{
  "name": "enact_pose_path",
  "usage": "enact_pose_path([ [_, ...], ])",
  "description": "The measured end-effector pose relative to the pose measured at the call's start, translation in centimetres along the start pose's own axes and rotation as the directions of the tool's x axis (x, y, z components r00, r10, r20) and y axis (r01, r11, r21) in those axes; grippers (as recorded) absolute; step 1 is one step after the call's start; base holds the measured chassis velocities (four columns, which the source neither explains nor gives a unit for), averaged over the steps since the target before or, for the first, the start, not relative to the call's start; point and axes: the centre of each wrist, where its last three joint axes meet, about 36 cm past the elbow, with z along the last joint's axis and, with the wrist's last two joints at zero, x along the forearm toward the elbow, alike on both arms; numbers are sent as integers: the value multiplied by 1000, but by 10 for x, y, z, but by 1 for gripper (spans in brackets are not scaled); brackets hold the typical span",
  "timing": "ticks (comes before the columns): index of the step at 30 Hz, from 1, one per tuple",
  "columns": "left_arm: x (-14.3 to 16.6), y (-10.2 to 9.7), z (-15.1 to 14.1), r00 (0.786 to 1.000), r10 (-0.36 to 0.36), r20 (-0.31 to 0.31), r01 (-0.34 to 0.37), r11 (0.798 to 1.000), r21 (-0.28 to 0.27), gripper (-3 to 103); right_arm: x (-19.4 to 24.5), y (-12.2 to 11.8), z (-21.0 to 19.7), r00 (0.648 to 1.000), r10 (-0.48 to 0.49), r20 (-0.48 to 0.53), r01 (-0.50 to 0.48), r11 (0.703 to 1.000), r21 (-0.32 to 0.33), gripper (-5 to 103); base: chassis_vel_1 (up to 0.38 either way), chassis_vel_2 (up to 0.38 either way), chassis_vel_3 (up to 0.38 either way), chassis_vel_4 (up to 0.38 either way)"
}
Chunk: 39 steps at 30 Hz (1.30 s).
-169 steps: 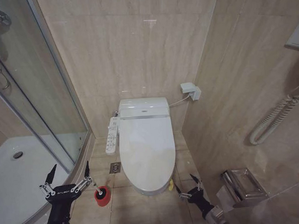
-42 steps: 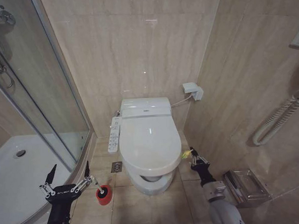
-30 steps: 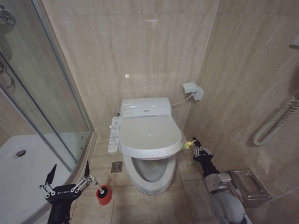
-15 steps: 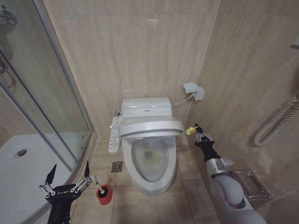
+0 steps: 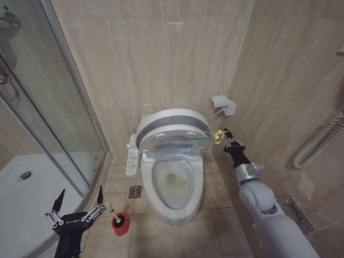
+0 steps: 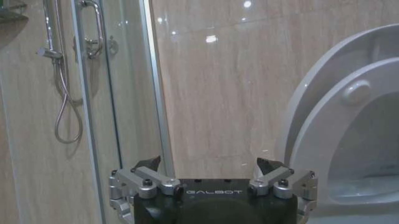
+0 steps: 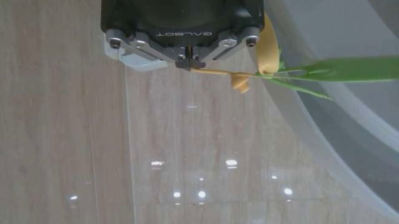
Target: Open the toilet lid, clean the toilet bowl with a toilet brush, close the toilet lid, and flush.
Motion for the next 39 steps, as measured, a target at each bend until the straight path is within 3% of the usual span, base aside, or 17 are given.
enact_pose_path([
  [39,0,0,0,1000,0,0,0,1000,0,100,-163,48,-16,997,-67,29,67,998,-4,2,0,0,0,0],
])
